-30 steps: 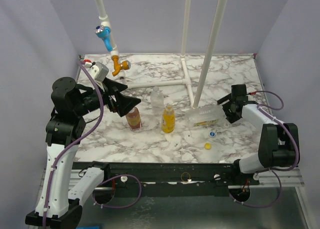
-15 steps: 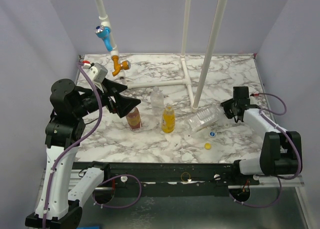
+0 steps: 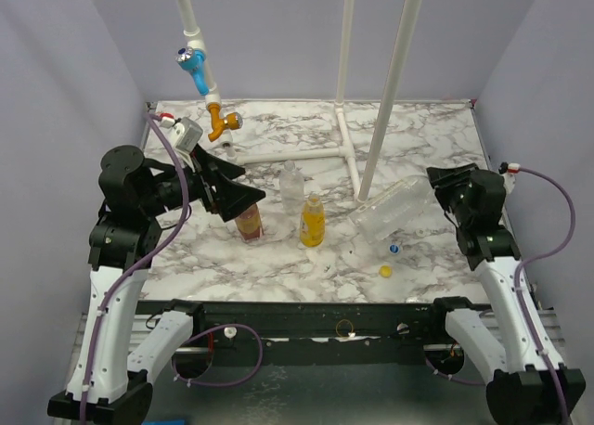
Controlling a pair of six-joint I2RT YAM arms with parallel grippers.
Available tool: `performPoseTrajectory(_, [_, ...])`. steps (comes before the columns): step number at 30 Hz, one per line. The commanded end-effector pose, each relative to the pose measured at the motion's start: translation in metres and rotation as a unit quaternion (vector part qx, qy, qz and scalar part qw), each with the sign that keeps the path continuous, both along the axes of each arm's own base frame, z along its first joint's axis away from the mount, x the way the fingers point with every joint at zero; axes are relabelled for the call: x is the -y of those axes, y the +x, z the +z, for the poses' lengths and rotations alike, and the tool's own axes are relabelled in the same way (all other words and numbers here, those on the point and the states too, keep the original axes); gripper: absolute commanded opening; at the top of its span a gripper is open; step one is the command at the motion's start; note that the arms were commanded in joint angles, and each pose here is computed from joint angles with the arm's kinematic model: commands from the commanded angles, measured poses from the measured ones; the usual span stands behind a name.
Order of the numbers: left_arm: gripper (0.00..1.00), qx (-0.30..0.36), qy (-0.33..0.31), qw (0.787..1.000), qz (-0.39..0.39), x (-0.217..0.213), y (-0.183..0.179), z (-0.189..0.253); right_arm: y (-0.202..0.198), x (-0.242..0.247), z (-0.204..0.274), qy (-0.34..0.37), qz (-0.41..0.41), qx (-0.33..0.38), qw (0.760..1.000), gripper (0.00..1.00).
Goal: Unscrew the bottle caps
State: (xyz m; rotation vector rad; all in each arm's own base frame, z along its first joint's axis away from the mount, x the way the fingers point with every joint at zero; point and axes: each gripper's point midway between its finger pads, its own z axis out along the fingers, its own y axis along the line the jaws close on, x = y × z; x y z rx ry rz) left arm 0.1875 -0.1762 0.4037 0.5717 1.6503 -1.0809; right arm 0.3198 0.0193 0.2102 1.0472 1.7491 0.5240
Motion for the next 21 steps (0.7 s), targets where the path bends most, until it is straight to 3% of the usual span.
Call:
performPoseTrajectory(1, [0.99,-0.068,-0.03,0.995,-0.062,0.014,-0.011,-0.007,-0.022,-0.011,0.04,-0.041,0.054,0.065,0.996,0.03])
performPoseTrajectory(11, [0.99,-0.151,-0.048,0.979,-0.128,0.037,-0.008,-0.017,-0.038,-0.049,0.144,-0.066,0.172,0.209,0.96,0.0])
performPoseTrajectory(21, [0.99,-0.14,-0.026,0.978,-0.153,0.069,0.02,-0.009,-0.047,-0.078,0.22,-0.069,0.247,0.296,0.92,0.0])
